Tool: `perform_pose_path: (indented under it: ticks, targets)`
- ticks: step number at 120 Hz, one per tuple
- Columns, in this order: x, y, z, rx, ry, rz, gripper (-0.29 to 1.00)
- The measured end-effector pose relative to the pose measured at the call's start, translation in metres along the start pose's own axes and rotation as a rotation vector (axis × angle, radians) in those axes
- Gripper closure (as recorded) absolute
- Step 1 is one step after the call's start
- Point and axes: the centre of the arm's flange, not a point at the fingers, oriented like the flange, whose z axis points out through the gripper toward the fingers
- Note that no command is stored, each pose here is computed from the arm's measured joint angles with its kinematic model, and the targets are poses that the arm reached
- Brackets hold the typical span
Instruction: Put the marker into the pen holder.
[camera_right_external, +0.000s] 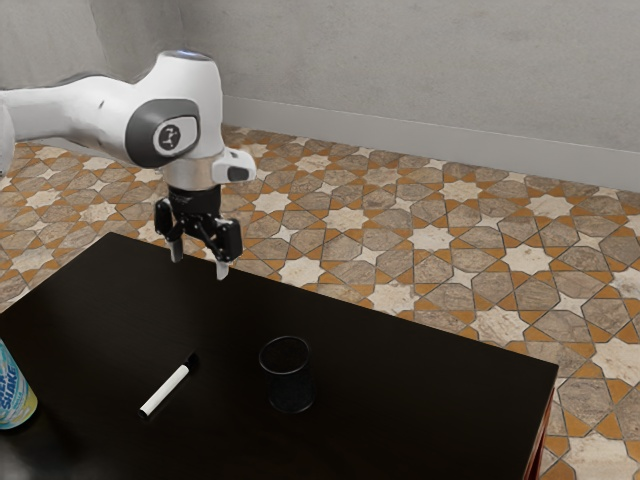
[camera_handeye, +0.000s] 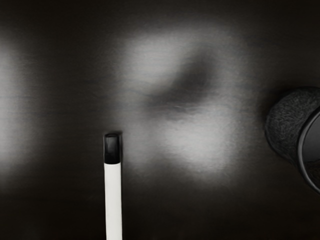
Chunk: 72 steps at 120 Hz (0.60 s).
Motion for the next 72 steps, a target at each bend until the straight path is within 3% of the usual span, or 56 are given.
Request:
perform_pose_path:
  ticks: [22, 47, 72]
  targets:
    - [0.0, -0.005, 0.086, 0.011, -0.018, 0.01, 0.0]
    - [0.0, -0.072, 0.142, -0.009, 0.011, -0.1, 0.0]
    - [-0.011, -0.052, 0.185, -0.029, 0.042, -0.073, 0.01]
